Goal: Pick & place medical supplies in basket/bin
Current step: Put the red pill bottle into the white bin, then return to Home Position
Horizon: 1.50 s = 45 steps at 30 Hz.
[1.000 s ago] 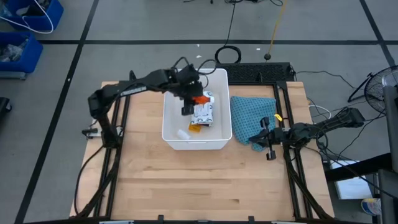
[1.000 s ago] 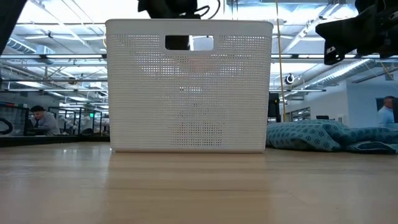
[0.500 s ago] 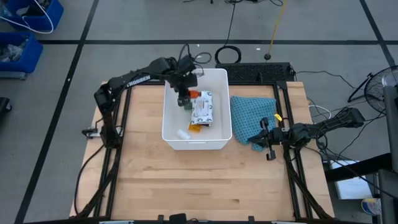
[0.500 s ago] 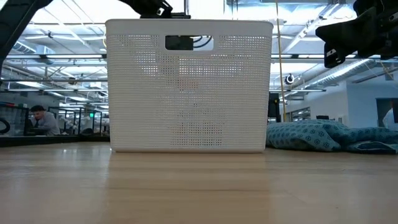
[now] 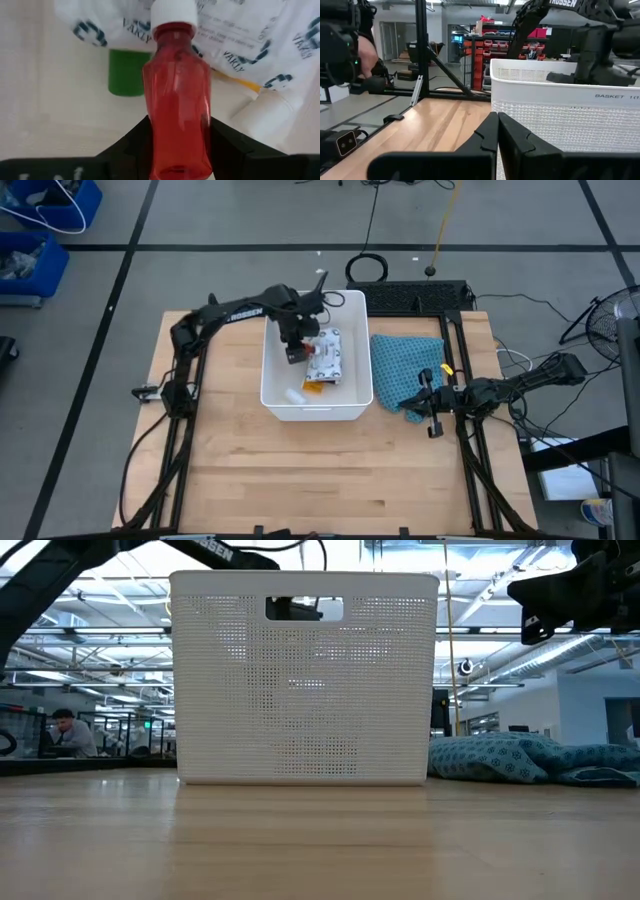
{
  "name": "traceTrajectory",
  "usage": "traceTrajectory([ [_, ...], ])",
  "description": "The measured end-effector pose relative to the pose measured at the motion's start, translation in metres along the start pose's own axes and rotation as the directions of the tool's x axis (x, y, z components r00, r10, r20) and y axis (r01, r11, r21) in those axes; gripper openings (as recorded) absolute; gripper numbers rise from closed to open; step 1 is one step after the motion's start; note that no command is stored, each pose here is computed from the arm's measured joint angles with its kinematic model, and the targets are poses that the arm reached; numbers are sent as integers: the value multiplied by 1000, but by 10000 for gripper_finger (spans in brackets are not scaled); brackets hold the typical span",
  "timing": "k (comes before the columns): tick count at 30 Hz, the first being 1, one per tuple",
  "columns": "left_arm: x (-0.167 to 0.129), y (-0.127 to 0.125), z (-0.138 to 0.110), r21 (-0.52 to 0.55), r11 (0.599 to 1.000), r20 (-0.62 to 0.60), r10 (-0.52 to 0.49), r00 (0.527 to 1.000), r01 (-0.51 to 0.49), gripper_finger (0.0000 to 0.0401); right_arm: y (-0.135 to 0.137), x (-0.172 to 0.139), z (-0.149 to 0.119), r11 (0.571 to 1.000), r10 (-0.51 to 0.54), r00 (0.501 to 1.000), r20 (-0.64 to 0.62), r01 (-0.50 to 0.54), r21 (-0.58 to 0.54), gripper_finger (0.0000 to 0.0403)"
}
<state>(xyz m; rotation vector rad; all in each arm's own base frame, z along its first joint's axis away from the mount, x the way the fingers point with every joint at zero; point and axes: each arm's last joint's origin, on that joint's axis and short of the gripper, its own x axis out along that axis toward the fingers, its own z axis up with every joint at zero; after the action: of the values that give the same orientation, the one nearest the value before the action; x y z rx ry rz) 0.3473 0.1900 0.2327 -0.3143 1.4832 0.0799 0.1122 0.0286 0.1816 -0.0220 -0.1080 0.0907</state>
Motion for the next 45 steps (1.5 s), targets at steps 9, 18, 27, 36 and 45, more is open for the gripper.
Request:
traceTrajectory([
  [9, 25, -7, 3, -64, 996, -113, -73, 991, 66, 141, 0, 0, 0, 1000, 0, 1000, 0, 0, 0, 0],
  [18, 50, -19, 8, -76, 990, -188, -130, 974, 117, 154, 0, 0, 0, 1000, 0, 1000, -1, 0, 3, 0],
  [27, 67, -18, 11, -92, 989, -233, -132, 964, 113, 158, 0, 0, -1, 1000, 1, 1000, -9, -1, 10, 0],
  [36, 48, -25, 3, -30, 997, -248, -70, 966, 64, 215, 0, 0, -2, 1000, 1, 1000, -23, -1, 26, 0],
  [45, 24, -39, 0, 22, 1000, -190, -4, 982, 9, 328, 0, 0, -3, 1000, 2, 1000, -26, -1, 25, 0],
])
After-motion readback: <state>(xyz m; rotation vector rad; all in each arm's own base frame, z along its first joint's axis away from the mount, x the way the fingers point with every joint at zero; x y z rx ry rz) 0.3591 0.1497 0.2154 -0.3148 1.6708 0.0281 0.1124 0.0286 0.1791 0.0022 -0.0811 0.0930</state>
